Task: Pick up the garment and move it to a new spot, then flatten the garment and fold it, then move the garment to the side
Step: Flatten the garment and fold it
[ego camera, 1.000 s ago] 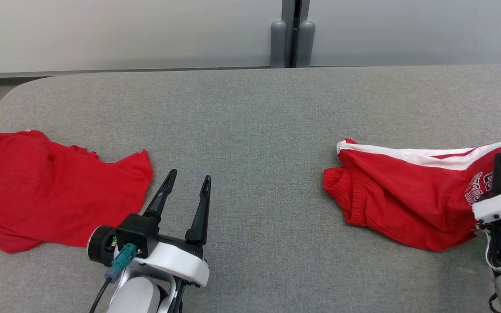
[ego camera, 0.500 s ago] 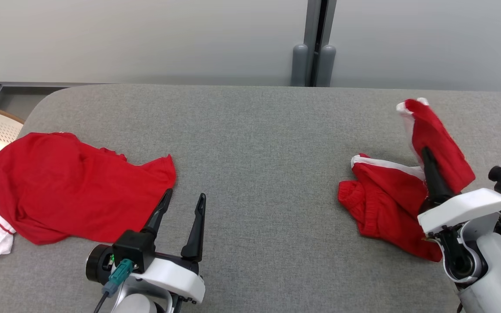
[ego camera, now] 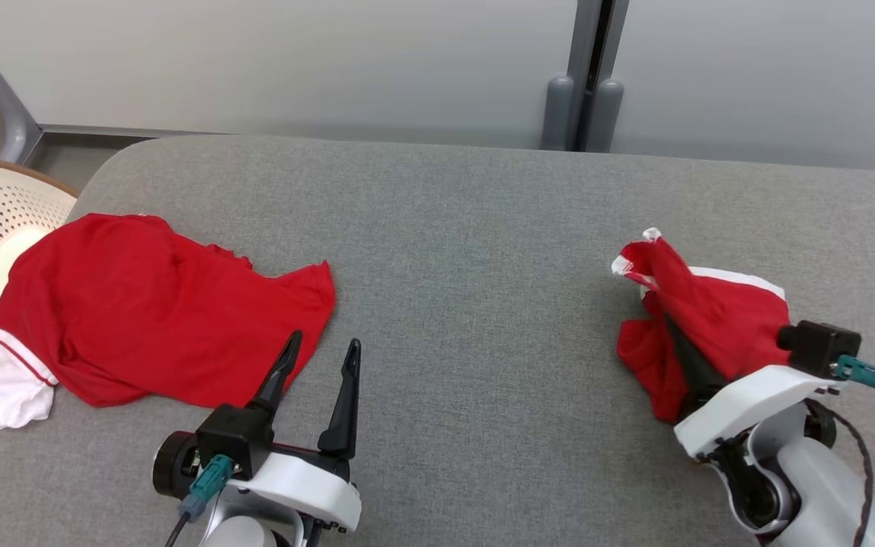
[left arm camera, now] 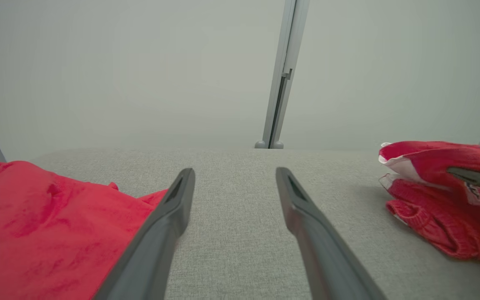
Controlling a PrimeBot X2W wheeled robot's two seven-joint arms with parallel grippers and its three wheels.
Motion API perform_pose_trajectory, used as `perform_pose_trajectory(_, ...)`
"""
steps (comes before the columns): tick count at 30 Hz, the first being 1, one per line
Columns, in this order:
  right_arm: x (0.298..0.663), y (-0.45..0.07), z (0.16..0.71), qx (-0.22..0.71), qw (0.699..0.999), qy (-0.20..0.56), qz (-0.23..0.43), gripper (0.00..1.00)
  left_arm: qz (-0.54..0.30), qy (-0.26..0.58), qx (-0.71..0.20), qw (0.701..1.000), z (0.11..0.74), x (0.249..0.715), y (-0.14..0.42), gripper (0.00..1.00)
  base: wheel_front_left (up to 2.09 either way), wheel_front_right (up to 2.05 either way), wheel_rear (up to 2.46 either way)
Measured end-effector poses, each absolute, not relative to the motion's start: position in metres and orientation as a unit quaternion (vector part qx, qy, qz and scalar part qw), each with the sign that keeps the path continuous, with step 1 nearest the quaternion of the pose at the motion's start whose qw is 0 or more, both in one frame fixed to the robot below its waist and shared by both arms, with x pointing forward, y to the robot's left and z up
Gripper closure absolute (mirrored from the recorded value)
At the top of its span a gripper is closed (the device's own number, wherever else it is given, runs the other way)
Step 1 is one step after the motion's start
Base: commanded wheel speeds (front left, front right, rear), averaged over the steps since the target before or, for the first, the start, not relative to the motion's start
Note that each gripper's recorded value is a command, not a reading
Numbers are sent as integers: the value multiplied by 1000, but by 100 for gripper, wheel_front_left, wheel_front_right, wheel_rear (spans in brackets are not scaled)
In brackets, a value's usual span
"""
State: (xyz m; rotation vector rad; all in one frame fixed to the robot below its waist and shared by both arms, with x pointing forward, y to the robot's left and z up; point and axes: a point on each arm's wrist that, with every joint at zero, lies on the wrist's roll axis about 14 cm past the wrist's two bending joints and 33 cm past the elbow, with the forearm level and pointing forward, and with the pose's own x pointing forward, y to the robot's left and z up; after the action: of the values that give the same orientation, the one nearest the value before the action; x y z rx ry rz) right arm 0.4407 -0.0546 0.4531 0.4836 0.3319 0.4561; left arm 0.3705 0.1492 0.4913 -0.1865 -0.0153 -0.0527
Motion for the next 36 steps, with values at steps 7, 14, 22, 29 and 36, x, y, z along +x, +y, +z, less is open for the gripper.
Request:
perform_pose_trajectory(7,423,-27,432,227,915,210,261,0,-22,1,-99,995,486,370,150,0,0,0,0)
perform_pose_trajectory(14,405,-18,393,208,896,287,268,0,-25,9,-102,994,481,372,146,0,0,0,0)
perform_pose_trajectory(22,416,-26,406,193,911,246,268,0,-34,10,-102,994,480,381,140,0,0,0,0)
perform_pose_trajectory(29,436,-88,436,122,955,142,231,0,-59,-11,-109,992,494,392,125,0,0,0,0)
perform_pose_trajectory(36,444,-155,479,48,985,48,158,0,-65,-29,-113,991,506,406,116,0,0,0,0)
